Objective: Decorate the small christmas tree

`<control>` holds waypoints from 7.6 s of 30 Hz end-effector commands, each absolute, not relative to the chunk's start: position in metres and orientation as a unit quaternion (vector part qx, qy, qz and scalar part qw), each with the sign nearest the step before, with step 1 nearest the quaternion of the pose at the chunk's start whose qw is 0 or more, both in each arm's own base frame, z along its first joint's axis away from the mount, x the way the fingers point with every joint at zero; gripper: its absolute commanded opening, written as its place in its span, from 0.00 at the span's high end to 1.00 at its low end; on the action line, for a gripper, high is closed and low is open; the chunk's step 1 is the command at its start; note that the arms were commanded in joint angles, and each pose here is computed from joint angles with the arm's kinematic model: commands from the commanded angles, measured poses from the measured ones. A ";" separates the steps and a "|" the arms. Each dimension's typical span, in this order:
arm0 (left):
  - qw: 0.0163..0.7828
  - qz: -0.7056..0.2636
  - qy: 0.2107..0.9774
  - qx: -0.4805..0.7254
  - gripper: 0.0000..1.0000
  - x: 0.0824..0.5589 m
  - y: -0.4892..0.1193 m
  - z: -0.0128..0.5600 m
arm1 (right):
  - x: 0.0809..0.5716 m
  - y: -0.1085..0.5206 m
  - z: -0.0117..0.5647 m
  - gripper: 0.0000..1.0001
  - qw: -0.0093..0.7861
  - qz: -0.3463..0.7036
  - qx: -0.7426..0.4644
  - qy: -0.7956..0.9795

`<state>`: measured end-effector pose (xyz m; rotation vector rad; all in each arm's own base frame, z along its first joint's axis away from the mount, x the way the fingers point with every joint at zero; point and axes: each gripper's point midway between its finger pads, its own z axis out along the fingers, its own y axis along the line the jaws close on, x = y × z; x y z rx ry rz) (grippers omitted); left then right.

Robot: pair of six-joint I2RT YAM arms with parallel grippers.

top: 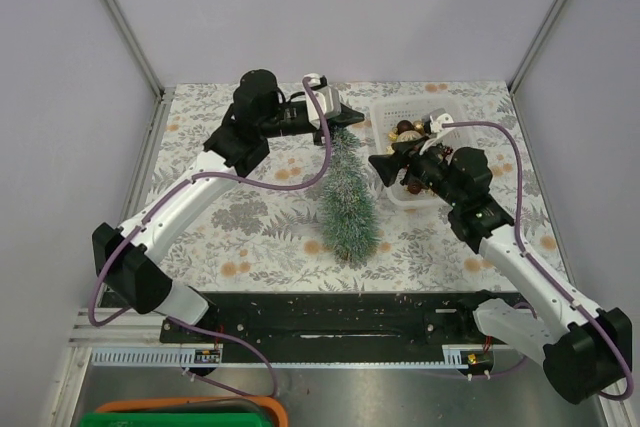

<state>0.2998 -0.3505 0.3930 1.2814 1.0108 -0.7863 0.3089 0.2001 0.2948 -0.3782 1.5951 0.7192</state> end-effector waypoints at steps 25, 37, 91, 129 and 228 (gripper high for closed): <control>0.627 -0.382 0.375 0.565 1.00 0.282 -0.374 0.422 | 0.314 0.256 0.366 0.24 0.706 0.479 -0.247 0.459; 0.620 -0.403 0.377 0.557 1.00 0.272 -0.371 0.426 | 0.322 0.271 0.368 0.52 0.693 0.500 -0.273 0.442; 0.722 -0.064 0.622 0.295 0.01 0.295 -0.151 0.439 | 0.318 0.214 0.332 0.80 0.655 0.347 -0.193 0.643; 0.545 -0.101 0.743 0.375 0.05 0.347 -0.194 0.315 | 0.311 0.317 0.315 0.42 0.386 0.637 -0.333 0.578; 0.593 -0.139 0.682 0.406 0.01 0.240 -0.164 0.356 | 0.300 0.170 0.206 1.00 0.454 0.097 -0.106 0.879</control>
